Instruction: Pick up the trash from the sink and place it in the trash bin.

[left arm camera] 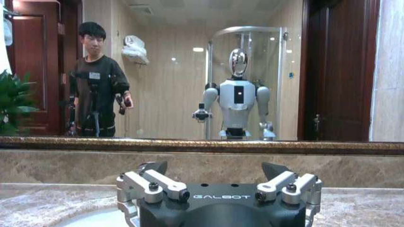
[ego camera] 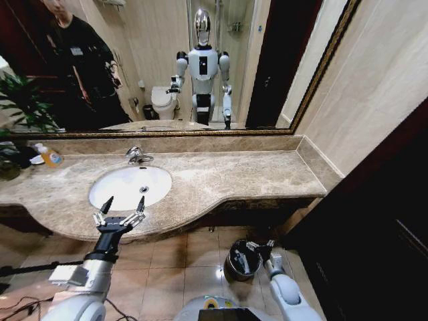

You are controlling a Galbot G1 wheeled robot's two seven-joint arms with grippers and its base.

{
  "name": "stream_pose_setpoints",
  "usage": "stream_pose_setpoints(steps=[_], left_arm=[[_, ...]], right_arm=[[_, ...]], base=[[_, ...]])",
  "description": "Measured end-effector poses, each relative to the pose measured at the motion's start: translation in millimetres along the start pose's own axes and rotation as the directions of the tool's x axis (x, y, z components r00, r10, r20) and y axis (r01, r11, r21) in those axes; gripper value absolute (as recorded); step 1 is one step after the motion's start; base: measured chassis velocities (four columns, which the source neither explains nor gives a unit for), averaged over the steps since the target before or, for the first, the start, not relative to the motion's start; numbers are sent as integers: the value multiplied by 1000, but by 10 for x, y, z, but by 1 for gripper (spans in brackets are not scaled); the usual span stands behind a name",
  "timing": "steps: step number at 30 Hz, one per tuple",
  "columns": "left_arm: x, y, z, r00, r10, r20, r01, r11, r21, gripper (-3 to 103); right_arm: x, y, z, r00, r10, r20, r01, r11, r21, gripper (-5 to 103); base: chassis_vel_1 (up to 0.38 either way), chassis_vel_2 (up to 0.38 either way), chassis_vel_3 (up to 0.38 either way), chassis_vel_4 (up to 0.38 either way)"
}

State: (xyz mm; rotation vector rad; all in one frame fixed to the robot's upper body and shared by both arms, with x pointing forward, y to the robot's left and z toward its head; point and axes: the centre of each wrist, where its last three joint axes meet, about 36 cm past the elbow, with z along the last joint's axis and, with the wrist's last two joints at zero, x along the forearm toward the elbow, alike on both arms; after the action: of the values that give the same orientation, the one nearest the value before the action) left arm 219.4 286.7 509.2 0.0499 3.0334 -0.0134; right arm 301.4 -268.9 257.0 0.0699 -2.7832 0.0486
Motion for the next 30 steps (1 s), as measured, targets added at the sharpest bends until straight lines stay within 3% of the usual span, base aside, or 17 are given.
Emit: stream_pose_setpoints(steps=[13, 30], left_arm=[[0, 0, 0, 1000, 0, 0, 0, 1000, 0, 100], [0, 0, 0, 1000, 0, 0, 0, 1000, 0, 100]], right_arm=[[260, 137, -829, 994, -66, 82, 72, 995, -71, 100], [542, 246, -1570, 966, -68, 251, 95, 991, -98, 100]], base=[[0, 0, 0, 0], [0, 0, 0, 0]])
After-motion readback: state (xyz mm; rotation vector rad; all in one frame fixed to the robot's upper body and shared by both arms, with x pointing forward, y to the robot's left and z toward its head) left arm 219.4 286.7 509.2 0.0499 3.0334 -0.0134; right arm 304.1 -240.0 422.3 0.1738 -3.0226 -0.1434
